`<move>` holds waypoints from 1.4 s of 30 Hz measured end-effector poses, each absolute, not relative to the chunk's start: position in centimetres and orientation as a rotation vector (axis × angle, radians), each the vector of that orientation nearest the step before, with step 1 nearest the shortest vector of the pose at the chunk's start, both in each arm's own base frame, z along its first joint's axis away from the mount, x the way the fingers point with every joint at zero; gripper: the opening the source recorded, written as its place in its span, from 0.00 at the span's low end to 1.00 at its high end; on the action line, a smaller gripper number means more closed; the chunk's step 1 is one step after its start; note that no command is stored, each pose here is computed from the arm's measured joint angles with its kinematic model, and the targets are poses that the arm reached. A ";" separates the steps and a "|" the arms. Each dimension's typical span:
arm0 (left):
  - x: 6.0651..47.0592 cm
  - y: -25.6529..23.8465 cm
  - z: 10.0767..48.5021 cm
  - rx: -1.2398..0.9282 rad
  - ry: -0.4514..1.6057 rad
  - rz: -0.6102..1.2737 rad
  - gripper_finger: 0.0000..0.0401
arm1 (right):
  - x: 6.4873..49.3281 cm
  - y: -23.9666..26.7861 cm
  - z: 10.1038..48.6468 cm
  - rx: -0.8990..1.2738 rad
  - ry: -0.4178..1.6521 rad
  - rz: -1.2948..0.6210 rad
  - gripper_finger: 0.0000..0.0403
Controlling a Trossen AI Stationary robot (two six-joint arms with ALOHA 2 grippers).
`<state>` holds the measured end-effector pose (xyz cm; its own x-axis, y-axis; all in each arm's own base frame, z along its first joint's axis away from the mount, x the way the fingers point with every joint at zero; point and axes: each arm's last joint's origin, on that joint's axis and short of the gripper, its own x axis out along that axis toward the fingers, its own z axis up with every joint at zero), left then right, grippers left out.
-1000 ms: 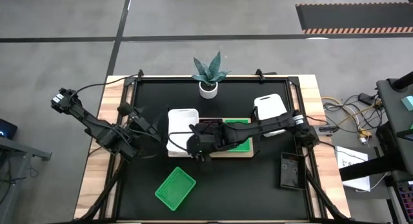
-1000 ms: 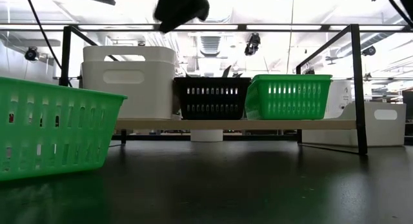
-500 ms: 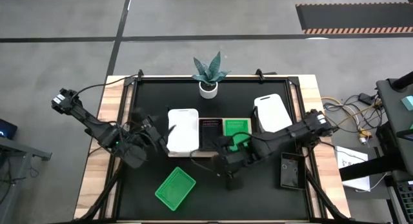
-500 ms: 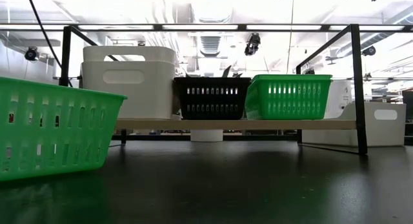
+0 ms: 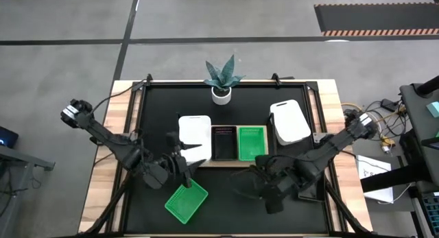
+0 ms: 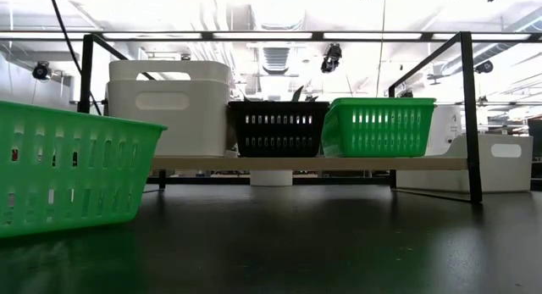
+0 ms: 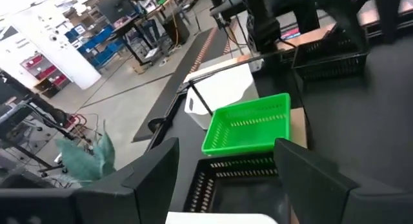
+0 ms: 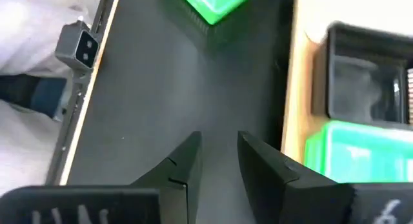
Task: Stack baskets on shelf by color
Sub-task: Stack the green bin on top of the other green bins on the shelf
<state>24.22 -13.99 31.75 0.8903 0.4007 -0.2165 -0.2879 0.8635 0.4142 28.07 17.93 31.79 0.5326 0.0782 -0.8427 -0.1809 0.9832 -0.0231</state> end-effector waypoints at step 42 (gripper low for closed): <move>24.4 -23.9 25.0 -0.054 1.298 -0.305 0.59 | 21.8 13.9 29.7 -0.137 0.841 0.235 0.41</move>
